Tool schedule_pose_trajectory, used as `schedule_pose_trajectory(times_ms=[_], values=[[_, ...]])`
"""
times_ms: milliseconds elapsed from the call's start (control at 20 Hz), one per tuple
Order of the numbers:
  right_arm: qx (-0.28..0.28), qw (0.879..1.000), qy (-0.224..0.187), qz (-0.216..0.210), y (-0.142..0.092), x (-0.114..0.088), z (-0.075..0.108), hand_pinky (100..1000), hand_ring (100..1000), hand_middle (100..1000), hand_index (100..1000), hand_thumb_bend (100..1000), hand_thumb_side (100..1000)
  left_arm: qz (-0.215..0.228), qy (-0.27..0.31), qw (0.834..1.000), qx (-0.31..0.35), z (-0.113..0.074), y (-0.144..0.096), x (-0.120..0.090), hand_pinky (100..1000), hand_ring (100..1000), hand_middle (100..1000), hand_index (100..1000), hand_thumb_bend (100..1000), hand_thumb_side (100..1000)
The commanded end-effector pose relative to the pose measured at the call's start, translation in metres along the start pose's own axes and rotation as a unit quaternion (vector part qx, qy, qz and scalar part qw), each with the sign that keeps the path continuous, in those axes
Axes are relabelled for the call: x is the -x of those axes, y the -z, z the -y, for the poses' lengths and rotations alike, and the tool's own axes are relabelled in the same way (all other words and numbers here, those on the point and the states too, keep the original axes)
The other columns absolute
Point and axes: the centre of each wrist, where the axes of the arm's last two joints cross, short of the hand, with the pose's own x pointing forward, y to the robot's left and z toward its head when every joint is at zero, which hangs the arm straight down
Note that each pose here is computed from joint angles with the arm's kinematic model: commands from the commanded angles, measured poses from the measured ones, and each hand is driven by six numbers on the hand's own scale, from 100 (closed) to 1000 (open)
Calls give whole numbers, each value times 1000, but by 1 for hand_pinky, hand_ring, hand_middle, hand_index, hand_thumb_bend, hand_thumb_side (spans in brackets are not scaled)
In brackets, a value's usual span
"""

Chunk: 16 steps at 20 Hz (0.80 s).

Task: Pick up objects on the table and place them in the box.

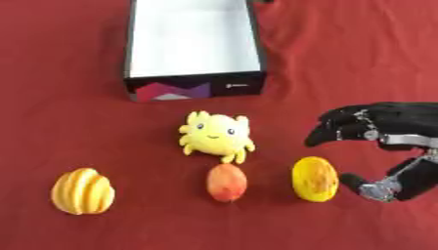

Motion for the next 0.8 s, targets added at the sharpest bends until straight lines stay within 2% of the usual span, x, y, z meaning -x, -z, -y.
schedule_pose_trajectory(times_ms=[50, 150, 450, 800], values=[[-76, 995, -44, 48, -2, 1, 3, 980, 839, 833, 939, 240, 516, 7, 13, 1000, 13, -3, 4, -7, 828, 770, 680, 777, 100, 677], [-76, 995, -36, 45, -1, 3, 2, 988, 843, 835, 943, 258, 525, 7, 13, 1000, 14, -3, 4, -7, 828, 770, 681, 777, 100, 678], [-86, 995, -37, 33, -1, 10, -4, 998, 849, 835, 950, 455, 574, 6, 13, 1000, 17, -3, 4, -6, 828, 770, 681, 776, 100, 678], [-103, 993, -51, 11, 2, 22, -14, 994, 851, 836, 951, 456, 578, 5, 13, 1000, 20, -2, 4, -6, 827, 770, 679, 776, 100, 678]])
